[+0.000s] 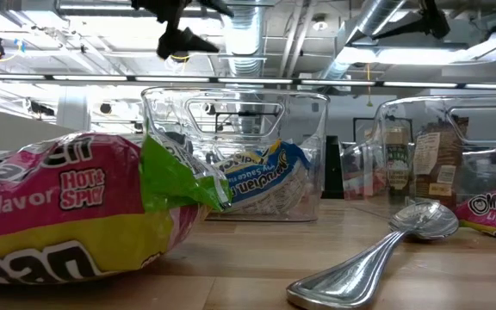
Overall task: Pick & Place Food Item
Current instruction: Put the orange noodle pack into the left transparent bin
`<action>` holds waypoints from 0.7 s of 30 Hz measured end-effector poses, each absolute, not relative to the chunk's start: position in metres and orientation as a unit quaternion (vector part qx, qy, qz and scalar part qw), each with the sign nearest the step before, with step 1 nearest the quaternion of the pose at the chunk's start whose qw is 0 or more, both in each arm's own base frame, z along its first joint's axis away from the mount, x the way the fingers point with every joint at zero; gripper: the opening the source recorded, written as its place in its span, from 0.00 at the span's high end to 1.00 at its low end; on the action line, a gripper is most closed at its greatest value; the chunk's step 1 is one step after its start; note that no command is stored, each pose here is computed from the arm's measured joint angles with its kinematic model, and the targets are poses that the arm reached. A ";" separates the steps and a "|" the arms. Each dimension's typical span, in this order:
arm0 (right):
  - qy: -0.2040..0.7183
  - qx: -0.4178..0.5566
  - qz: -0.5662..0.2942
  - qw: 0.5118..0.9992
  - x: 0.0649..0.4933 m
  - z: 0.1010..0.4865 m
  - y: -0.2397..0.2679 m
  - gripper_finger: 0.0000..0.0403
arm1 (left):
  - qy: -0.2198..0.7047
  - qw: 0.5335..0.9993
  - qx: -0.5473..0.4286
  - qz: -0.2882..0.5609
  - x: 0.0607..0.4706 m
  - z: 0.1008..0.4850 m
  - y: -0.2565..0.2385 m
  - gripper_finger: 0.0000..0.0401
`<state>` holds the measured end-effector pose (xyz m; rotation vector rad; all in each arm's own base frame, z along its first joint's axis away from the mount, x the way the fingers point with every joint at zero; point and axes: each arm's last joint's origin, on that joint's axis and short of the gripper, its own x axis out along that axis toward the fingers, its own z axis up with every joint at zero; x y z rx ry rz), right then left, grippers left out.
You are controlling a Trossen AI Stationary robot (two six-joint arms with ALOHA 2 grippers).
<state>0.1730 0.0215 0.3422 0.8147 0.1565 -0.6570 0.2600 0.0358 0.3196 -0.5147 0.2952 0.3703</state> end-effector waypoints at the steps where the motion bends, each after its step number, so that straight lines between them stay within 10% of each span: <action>1: 0.078 0.386 -0.315 0.864 0.173 0.342 0.021 0.08 | 0.157 0.937 -0.251 0.185 0.259 0.317 0.036 0.19; 10: 0.133 0.349 -0.347 0.860 0.162 0.332 0.017 0.12 | 0.216 0.931 -0.222 0.195 0.254 0.307 0.035 0.19; 21: 0.145 0.319 -0.395 0.850 0.138 0.333 -0.003 0.24 | 0.081 0.888 -0.368 0.263 0.264 0.317 0.058 0.19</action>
